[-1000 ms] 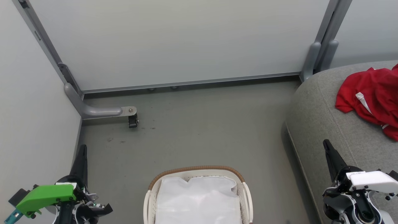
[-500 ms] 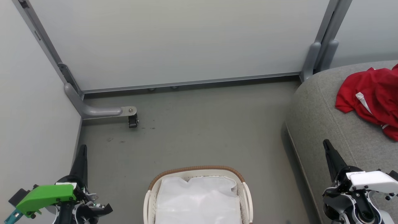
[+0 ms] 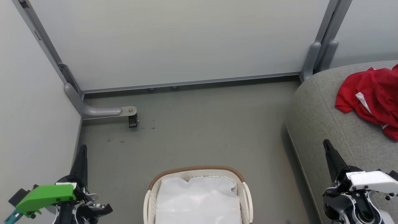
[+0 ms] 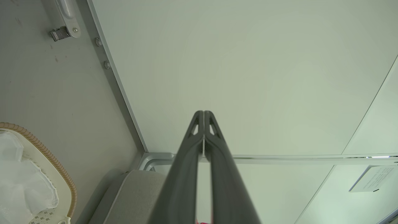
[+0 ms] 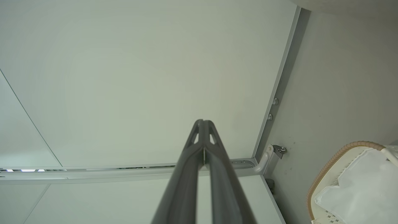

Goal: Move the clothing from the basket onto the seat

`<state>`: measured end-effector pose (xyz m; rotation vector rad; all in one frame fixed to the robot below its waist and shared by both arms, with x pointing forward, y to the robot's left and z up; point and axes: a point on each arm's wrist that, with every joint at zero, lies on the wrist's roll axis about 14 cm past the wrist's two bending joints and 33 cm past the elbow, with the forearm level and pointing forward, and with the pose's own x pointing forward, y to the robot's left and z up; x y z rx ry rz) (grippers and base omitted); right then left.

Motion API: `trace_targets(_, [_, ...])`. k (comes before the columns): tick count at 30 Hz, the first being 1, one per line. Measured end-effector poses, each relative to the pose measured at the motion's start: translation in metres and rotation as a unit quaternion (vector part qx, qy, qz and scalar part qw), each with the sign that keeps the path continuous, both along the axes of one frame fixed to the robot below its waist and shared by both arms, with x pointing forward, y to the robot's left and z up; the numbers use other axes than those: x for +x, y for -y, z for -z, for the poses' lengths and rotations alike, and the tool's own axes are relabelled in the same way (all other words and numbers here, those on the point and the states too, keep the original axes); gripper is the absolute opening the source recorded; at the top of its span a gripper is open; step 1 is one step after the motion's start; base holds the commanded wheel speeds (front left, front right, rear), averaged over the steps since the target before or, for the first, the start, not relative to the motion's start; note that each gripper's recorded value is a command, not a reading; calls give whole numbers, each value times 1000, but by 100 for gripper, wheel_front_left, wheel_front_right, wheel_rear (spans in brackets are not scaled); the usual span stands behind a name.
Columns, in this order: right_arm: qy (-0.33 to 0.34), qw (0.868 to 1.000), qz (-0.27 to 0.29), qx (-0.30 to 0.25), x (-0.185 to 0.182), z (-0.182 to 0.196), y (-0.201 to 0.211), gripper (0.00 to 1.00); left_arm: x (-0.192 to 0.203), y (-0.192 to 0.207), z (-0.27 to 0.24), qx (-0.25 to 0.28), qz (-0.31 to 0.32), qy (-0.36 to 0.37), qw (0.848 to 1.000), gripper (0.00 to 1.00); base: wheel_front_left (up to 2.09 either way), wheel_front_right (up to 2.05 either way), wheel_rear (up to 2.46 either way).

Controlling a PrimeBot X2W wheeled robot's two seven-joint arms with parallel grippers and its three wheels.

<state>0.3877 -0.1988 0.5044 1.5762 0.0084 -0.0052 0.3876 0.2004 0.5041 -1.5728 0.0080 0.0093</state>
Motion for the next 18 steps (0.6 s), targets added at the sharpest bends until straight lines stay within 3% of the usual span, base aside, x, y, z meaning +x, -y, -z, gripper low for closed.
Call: trace_targets(18, [0, 1000, 0, 0, 0, 0, 0, 0, 0, 0, 0, 0, 0, 0, 1000, 0, 0, 0, 0])
